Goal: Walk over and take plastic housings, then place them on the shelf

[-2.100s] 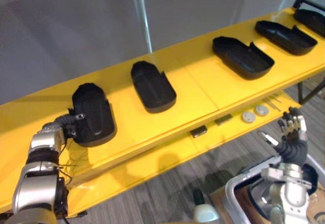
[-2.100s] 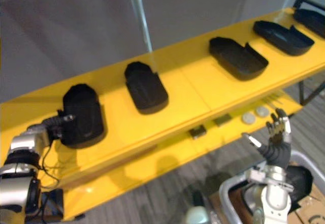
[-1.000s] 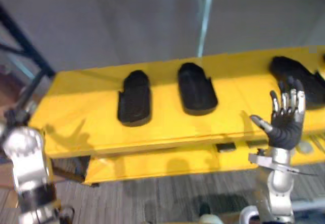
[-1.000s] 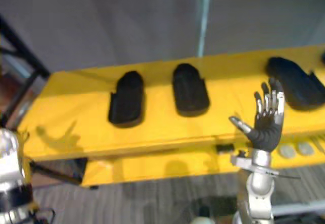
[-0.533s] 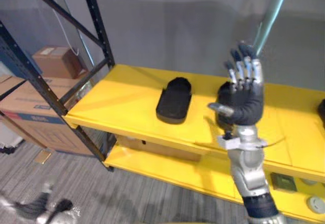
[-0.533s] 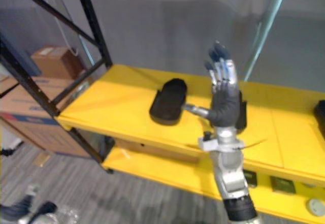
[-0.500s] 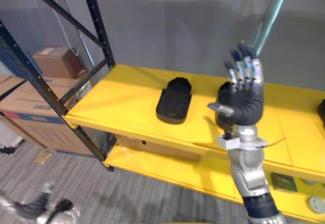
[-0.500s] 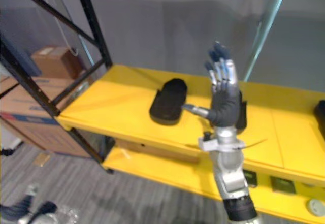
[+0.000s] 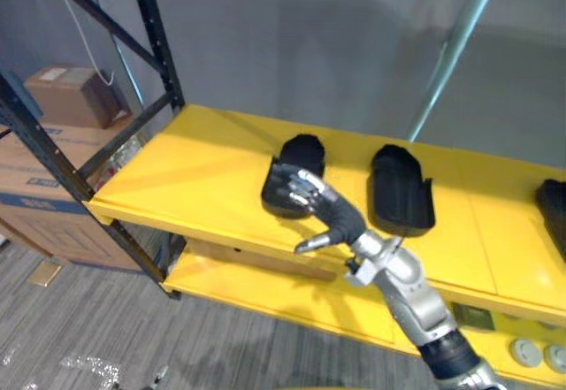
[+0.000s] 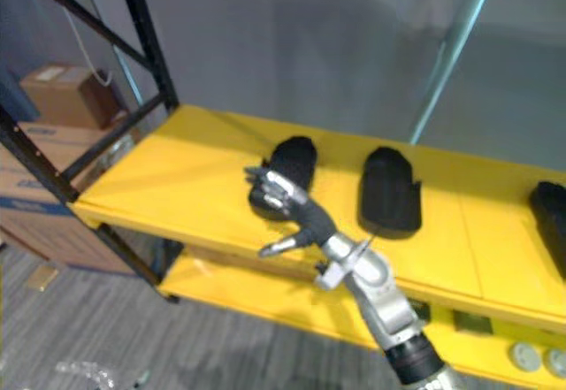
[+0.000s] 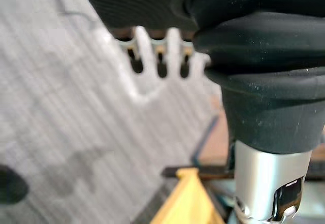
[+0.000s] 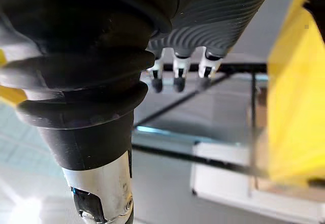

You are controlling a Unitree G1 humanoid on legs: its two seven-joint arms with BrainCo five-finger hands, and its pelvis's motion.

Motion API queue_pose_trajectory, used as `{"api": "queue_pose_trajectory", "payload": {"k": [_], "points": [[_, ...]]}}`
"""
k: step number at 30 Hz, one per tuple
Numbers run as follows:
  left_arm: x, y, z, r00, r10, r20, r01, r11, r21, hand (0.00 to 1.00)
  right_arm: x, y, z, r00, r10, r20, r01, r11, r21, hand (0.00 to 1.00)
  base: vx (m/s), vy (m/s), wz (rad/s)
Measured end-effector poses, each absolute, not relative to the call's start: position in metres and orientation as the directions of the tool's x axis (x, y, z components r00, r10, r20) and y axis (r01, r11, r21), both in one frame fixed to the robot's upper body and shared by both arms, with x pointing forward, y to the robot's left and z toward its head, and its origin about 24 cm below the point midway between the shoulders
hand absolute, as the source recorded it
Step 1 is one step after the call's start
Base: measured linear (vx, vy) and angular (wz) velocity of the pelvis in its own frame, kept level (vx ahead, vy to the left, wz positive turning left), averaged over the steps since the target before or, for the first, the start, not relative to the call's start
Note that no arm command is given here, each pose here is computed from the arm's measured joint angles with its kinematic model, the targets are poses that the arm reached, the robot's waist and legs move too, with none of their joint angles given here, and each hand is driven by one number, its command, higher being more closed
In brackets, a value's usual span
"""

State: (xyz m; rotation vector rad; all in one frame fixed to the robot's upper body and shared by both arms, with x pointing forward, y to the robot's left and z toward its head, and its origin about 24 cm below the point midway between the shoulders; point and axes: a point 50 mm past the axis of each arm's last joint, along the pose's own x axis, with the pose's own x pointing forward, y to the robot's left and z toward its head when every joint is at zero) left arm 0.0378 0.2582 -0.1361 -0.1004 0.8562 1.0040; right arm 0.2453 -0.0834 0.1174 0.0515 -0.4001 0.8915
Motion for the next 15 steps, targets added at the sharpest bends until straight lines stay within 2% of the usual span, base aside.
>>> {"api": "queue_pose_trajectory", "payload": {"k": [3, 6, 15], "points": [[0.034, 0.256, -0.139, 0.236, 0.682, -0.692, -0.777, 0.56, 0.287, 0.0, 0.242, -0.076, 0.111, 0.53, 0.788, 0.313, -0.803, 0.585, -0.112, 0.0, -0.01, -0.001, -0.02], [0.037, 0.252, -0.14, 0.263, 0.665, -0.699, -0.756, 0.592, 0.279, 0.0, 0.242, -0.07, 0.092, 0.528, 0.821, 0.219, -0.826, 0.556, -0.094, 0.0, 0.0, 0.0, 0.0], [0.047, 0.251, -0.14, 0.302, 0.65, -0.697, -0.738, 0.622, 0.261, 0.0, 0.246, -0.064, 0.046, 0.562, 0.826, 0.031, -0.826, 0.563, -0.029, 0.0, 0.01, 0.005, 0.03]]}}
